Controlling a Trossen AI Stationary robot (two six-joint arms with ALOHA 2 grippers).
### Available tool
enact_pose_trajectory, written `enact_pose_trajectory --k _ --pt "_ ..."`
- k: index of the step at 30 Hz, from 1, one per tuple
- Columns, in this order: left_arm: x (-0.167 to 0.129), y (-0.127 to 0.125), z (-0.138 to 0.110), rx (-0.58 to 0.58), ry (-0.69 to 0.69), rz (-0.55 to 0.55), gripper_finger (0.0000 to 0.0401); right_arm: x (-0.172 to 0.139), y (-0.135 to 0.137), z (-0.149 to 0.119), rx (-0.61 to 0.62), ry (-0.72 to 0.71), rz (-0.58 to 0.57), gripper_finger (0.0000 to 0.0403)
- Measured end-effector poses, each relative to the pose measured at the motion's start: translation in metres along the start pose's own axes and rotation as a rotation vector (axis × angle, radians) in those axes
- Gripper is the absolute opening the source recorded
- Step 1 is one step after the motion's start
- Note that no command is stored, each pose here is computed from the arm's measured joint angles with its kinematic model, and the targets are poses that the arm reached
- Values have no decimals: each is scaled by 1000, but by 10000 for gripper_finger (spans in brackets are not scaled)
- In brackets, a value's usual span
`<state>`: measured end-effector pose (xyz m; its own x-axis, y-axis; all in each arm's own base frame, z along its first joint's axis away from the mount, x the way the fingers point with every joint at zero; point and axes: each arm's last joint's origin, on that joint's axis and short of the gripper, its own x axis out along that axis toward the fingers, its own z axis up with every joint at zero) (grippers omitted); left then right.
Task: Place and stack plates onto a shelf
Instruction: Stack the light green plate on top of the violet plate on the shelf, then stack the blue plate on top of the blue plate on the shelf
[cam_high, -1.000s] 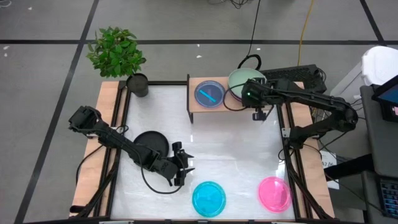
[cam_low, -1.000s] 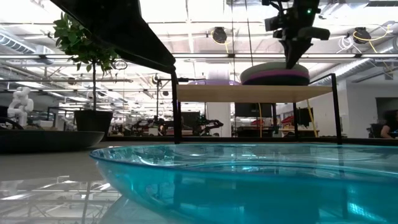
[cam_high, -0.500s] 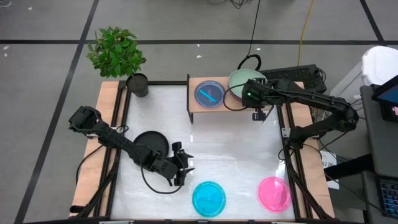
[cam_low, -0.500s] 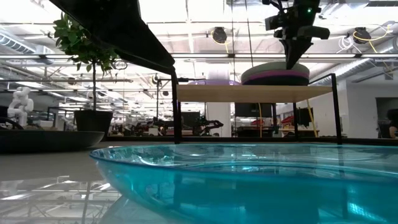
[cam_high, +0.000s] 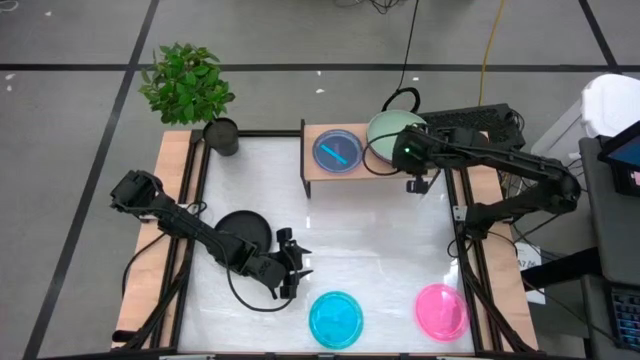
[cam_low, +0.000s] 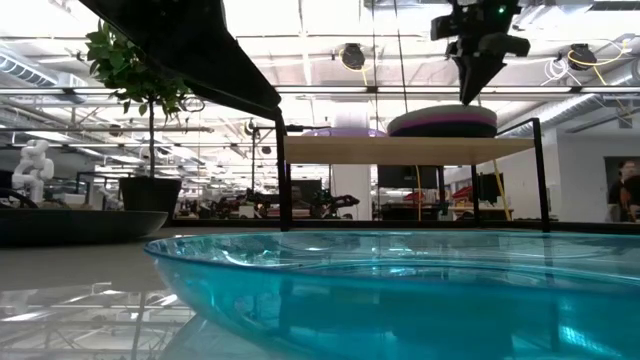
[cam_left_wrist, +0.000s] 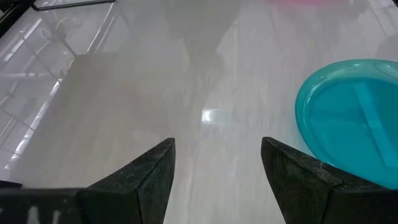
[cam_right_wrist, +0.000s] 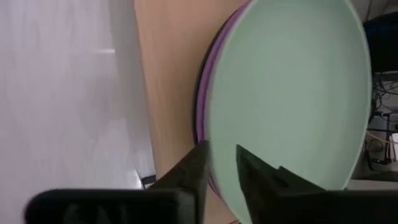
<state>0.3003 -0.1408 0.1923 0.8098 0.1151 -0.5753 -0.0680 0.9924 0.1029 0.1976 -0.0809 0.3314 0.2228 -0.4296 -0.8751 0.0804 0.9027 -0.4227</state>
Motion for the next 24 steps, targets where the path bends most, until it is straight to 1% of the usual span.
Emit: enact_pose_trajectory --k 4,8,13,18,24 --pt "0 0 0 0 -1 -1 243 -9 0 -6 15 -42 12 109" --pt "0 0 1 -3 -3 -11 243 -18 1 -9 44 -108 41 130" --pt "0 -1 1 -5 -1 -25 243 -28 8 -11 83 -159 54 129" --pt "0 -1 0 -12 1 -30 243 -39 23 -9 122 -213 90 122" --pt "-2 -7 -1 -3 13 -94 243 -51 47 -4 161 -273 159 121"
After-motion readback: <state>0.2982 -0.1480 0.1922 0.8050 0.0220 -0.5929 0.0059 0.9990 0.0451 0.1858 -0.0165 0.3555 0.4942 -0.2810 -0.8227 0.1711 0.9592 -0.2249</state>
